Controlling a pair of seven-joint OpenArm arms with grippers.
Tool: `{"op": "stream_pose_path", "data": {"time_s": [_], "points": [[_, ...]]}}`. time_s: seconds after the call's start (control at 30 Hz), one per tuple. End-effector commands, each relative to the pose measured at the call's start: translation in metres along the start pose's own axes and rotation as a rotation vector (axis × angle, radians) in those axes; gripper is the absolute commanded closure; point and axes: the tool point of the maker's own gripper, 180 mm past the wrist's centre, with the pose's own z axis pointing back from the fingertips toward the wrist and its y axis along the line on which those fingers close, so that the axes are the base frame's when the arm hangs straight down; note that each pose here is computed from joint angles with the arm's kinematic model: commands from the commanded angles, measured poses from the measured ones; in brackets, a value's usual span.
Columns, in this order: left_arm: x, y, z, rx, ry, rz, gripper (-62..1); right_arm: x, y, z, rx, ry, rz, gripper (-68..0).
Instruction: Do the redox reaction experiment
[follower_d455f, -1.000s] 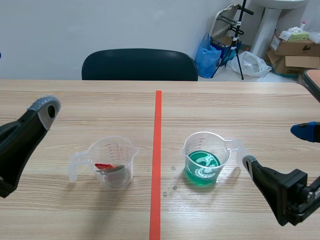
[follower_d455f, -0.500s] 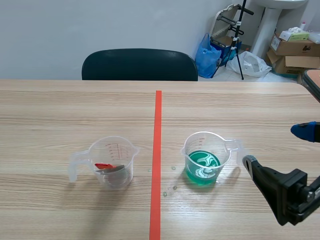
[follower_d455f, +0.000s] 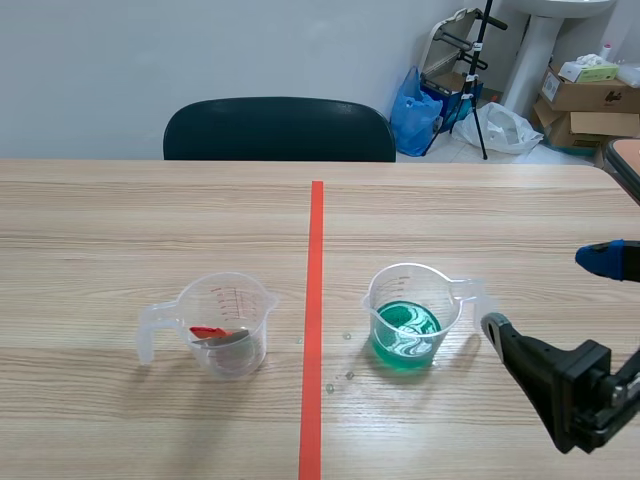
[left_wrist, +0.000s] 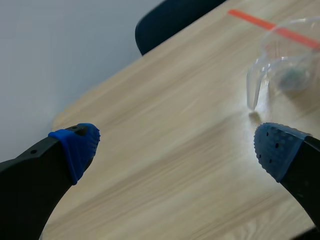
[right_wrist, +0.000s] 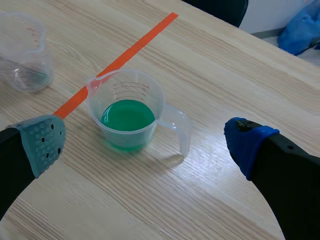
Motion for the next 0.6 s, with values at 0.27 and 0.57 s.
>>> {"op": "stream_pose_path", "data": {"time_s": [0.27,0.57], "points": [[0.0,0.003,0.022,0.016,-0.059,-0.006,-62.3,0.045,0.036,-0.028,0.239,-0.127,0.141,-67.9],[0.003,0.0,0.023,-0.003,-0.078,0.006,-62.3,0.051,0.099,-0.061,0.52,-0.18,0.256,-67.9]]}}
